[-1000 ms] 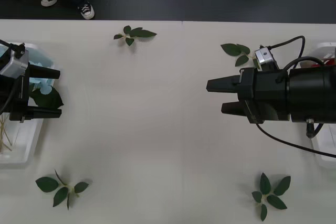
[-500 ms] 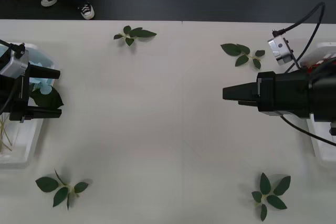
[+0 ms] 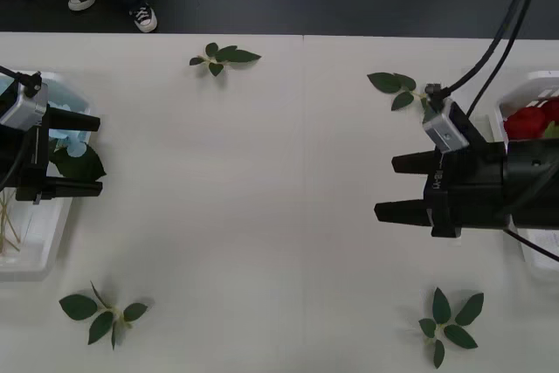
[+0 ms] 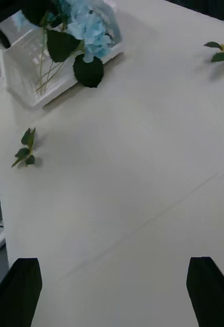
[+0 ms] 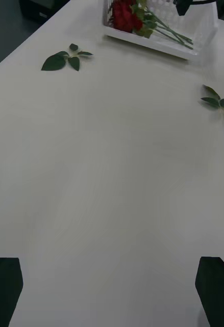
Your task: Put the red flowers into the right box and the blue flowers into the left box
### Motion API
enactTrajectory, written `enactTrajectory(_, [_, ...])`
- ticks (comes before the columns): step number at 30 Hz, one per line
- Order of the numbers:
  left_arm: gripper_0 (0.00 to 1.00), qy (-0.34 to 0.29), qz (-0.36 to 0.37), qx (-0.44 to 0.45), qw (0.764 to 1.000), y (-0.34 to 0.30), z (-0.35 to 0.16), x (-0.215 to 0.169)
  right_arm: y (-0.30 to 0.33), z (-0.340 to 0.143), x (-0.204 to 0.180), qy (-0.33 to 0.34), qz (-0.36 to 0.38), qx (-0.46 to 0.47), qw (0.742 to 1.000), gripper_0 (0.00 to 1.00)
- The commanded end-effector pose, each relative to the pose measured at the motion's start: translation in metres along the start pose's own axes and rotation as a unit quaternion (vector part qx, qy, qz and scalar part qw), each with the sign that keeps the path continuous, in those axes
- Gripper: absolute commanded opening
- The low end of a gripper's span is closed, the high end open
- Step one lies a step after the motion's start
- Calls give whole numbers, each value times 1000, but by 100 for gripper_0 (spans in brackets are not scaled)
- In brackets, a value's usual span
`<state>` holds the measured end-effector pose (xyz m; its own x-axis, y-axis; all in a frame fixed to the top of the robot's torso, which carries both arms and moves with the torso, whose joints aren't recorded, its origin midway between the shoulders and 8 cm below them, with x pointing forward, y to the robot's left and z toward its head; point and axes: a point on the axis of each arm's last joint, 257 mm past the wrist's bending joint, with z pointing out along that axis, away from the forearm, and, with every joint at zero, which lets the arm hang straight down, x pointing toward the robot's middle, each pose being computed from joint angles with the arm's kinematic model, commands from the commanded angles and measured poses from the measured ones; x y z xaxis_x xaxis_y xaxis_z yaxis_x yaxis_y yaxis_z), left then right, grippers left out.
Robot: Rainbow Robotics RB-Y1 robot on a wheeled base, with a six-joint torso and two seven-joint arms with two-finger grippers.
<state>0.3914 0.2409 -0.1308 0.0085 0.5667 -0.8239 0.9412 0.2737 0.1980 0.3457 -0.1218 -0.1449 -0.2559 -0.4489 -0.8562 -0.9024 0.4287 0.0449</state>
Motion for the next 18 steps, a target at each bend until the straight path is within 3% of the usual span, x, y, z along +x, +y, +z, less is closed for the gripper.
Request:
enactTrajectory(1, [100,5,14,-21,1000,13,-14,-13,-2,-9,-8,-21,-113,-4,993,83])
enactTrajectory(11, [100,5,14,-21,1000,13,-14,-13,8,-13,-22,-71,-222,-26,972,84])
enactTrajectory(18, [100,5,14,-21,1000,13,-14,-13,10,0,-20,-85,-202,-38,975,83])
